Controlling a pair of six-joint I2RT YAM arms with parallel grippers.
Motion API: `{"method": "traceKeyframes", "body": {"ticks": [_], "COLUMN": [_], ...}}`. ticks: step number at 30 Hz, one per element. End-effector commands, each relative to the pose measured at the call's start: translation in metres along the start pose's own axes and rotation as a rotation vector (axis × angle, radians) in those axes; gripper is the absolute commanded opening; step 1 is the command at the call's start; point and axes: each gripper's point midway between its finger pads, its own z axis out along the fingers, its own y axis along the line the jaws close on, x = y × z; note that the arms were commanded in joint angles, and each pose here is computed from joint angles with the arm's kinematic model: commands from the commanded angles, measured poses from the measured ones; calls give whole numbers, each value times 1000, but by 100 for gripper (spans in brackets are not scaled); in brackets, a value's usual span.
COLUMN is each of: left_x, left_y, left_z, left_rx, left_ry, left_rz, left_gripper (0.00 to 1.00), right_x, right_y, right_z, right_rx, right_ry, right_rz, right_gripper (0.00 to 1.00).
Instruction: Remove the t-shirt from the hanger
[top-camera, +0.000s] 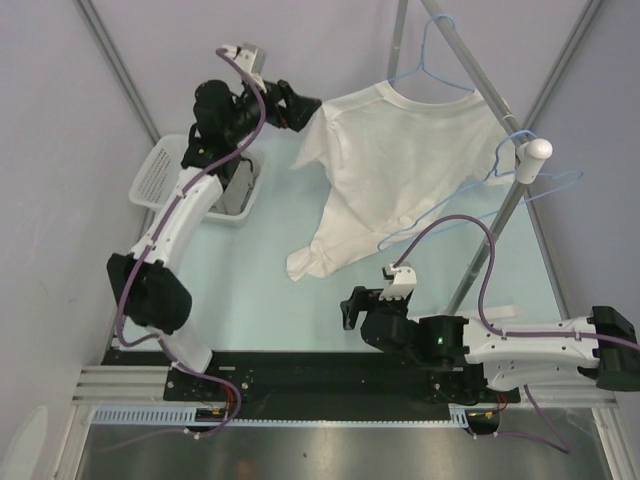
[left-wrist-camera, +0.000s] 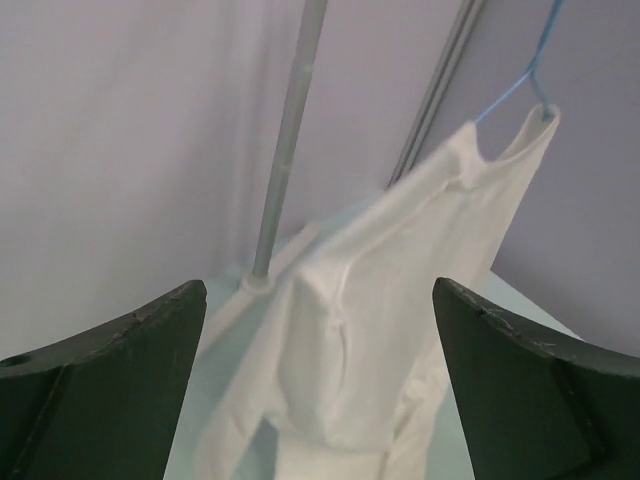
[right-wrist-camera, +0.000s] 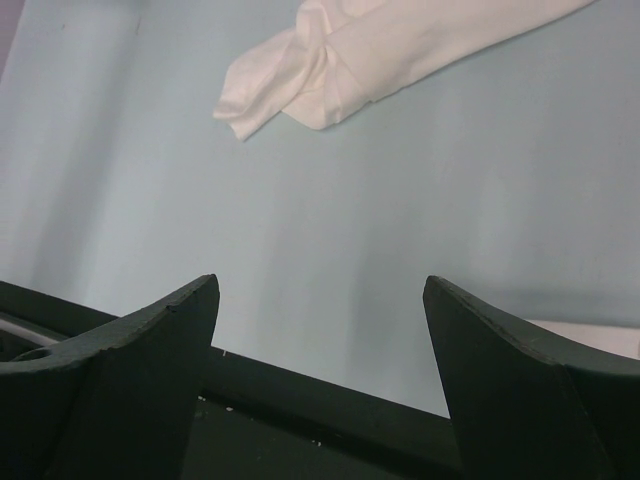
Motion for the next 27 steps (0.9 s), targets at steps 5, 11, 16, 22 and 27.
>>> {"method": "traceKeyframes", "body": {"ticks": [5,11,16,22,27], "left_x": [-15,0,26,63,64], "left_y": [-38,-27,-48,-78,-103], "left_z": [60,75,83,72,49], "left_rx": [423,411,467,523,545], "left_ry": [100,70,125,237,245], "left_rz": [106,101,81,146,181], "left_gripper": [95,92,88,59,45], "right_x": [-17,-18,-18,-15,-15], "right_y": [-5,-6,-7,-7,-7], "right_z": [-6,-8,-8,-7,-7], "right_rx": [5,5,6,10,11], "right_ry": [-61,-60,-57,-52,-51], "right_rz": [41,42,46,36,38], "right_gripper": [88,88,89,89,88]}}
